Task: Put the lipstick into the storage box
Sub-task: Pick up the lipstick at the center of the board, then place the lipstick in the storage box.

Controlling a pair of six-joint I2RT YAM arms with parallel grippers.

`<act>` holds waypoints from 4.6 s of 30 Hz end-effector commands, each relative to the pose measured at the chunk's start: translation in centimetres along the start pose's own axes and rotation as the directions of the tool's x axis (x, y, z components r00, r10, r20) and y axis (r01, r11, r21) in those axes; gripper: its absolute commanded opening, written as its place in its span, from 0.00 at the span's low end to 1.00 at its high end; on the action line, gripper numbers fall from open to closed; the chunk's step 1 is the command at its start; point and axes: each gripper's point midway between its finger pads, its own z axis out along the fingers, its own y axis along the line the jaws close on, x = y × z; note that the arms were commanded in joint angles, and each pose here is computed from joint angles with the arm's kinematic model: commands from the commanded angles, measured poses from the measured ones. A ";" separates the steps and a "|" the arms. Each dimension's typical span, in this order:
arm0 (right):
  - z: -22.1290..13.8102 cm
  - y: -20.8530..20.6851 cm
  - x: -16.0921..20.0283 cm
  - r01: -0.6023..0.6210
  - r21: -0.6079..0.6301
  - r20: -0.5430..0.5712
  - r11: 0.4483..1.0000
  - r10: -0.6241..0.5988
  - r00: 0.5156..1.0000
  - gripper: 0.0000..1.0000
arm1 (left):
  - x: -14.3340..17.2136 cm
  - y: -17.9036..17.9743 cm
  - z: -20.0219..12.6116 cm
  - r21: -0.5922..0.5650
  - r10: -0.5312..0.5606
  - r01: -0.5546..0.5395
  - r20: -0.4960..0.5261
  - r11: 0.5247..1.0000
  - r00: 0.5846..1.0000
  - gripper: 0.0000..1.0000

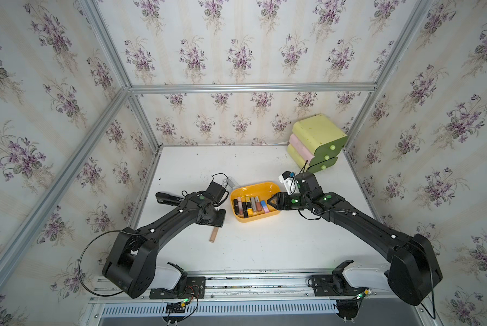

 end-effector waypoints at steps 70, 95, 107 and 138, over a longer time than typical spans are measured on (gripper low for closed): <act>-4.7 14.4 -4.2 0.151 -0.588 0.102 0.795 -0.112 0.988 0.61 | -6.3 -15.4 -18.5 0.793 -0.080 -0.324 0.421 0.516 0.903 0.07; -3.1 16.1 -3.9 0.144 -0.613 0.072 0.777 -0.127 0.989 0.21 | -6.2 -16.0 -19.2 0.784 -0.061 -0.357 0.446 0.507 0.893 0.07; -2.4 13.5 -5.6 0.133 -0.457 0.090 0.880 -0.103 0.991 0.17 | -6.6 -13.8 -20.3 0.679 -0.070 -0.371 0.527 0.633 0.847 1.00; 5.3 -2.2 -7.3 0.208 0.283 -0.110 0.936 -0.183 0.977 0.18 | 0.5 2.6 -12.4 0.117 -0.202 0.168 0.421 0.979 0.884 1.00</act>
